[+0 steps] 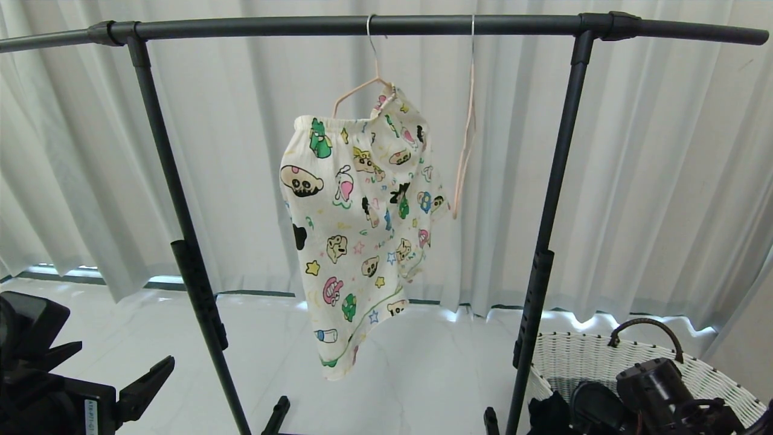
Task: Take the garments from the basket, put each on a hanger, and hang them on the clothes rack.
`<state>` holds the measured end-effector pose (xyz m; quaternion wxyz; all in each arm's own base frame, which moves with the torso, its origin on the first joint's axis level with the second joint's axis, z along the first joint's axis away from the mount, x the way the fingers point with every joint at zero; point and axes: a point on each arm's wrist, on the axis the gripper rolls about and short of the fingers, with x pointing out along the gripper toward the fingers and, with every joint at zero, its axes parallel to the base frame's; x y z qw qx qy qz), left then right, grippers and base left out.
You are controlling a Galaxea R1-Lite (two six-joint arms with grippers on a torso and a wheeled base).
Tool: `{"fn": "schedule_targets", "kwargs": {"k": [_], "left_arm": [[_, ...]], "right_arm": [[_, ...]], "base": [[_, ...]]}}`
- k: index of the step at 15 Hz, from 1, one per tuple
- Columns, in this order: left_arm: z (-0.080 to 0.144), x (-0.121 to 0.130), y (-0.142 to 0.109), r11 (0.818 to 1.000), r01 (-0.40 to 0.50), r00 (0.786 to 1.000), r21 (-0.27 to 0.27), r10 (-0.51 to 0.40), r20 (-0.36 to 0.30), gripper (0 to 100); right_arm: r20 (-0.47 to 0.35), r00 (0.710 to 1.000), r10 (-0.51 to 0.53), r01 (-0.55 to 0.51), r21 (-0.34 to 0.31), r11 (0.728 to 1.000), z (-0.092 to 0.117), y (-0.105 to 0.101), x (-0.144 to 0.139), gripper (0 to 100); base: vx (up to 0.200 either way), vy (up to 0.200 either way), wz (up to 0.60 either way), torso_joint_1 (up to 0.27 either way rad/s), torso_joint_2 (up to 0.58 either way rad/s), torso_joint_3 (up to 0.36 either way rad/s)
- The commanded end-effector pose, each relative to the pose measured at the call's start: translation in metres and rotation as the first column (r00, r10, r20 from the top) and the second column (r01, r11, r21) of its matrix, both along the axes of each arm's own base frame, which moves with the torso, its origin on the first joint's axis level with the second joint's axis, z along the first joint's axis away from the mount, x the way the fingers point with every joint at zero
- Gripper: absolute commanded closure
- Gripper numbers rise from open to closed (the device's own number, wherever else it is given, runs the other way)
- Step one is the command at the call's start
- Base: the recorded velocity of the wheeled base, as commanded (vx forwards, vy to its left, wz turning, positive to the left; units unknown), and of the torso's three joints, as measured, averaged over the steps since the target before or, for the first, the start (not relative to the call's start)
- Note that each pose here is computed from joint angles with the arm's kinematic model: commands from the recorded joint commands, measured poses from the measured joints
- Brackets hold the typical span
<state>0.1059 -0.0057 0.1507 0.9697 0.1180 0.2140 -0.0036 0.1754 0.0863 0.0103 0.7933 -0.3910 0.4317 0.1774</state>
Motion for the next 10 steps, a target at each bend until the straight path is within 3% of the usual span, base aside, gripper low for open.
{"fn": "schedule_targets", "kwargs": {"k": [1, 3, 8, 9, 10], "left_arm": [[0.001, -0.001, 0.0, 1.0, -0.002, 1.0, 0.0, 0.002, 0.009, 0], [0.001, -0.003, 0.0, 1.0, -0.002, 1.0, -0.001, 0.002, 0.013, 0], [0.001, -0.004, 0.0, 1.0, -0.002, 1.0, -0.001, 0.002, 0.019, 0], [0.002, -0.004, 0.0, 1.0, -0.002, 1.0, -0.002, 0.002, 0.022, 0], [0.001, -0.004, 0.0, 1.0, -0.002, 1.0, -0.001, 0.002, 0.019, 0]], "right_arm": [[-0.007, 1.0, -0.029, 0.028, -0.01, 1.0, -0.005, -0.002, 0.008, 0], [0.017, 0.998, -0.063, 0.063, -0.032, 0.998, -0.004, -0.004, 0.013, 0], [0.05, 0.991, -0.12, 0.121, -0.009, 0.993, 0.0, -0.01, 0.026, 0], [0.053, 0.991, -0.124, 0.125, -0.006, 0.992, 0.0, -0.009, 0.027, 100], [0.056, 0.99, -0.128, 0.128, -0.001, 0.992, 0.0, -0.009, 0.027, 100]], "base": [[0.0, 0.0, 0.0, 0.0, 0.0, 0.0], [0.0, 0.0, 0.0, 0.0, 0.0, 0.0], [0.0, 0.0, 0.0, 0.0, 0.0, 0.0], [0.0, 0.0, 0.0, 0.0, 0.0, 0.0], [0.0, 0.0, 0.0, 0.0, 0.0, 0.0]]}}
